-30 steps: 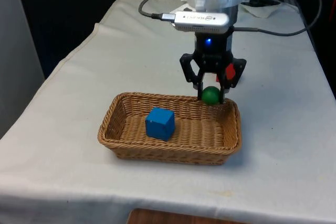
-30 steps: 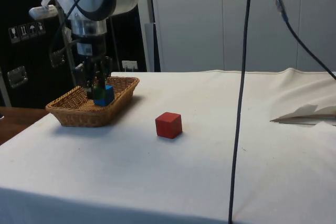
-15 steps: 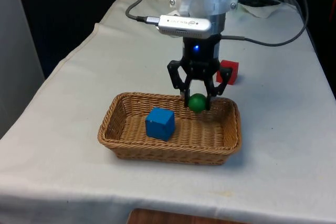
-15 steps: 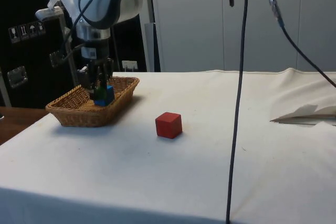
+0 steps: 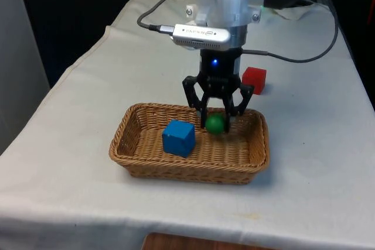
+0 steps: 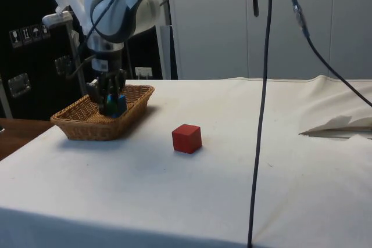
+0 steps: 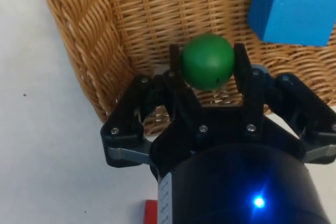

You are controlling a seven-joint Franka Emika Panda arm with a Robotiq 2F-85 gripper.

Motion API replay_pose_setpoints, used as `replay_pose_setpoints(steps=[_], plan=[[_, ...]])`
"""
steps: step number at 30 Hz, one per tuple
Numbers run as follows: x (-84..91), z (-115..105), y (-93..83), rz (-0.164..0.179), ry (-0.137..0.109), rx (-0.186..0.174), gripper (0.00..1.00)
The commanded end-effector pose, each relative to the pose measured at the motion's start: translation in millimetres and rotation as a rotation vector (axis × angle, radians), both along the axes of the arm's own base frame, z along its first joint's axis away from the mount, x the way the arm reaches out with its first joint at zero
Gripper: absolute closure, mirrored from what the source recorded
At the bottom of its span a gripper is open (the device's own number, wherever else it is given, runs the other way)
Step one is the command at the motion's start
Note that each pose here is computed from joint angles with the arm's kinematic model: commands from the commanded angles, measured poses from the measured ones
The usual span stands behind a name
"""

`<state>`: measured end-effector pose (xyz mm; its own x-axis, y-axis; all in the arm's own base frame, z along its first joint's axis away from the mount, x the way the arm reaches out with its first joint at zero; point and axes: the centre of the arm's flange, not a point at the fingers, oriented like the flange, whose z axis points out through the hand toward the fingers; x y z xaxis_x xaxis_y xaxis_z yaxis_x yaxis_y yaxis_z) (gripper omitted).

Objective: Place all non-red objects into the basket.

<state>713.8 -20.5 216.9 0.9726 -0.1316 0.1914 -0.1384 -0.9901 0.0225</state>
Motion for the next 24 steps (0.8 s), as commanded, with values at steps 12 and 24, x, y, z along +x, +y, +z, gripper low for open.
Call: replay_pose_setpoints(steps=[12,24], plan=[[1.2,-6.3,-2.9,-0.013,-0.01,0.007,0.58],[1.2,-7.4,-0.8,-0.014,-0.01,0.015,0.15]])
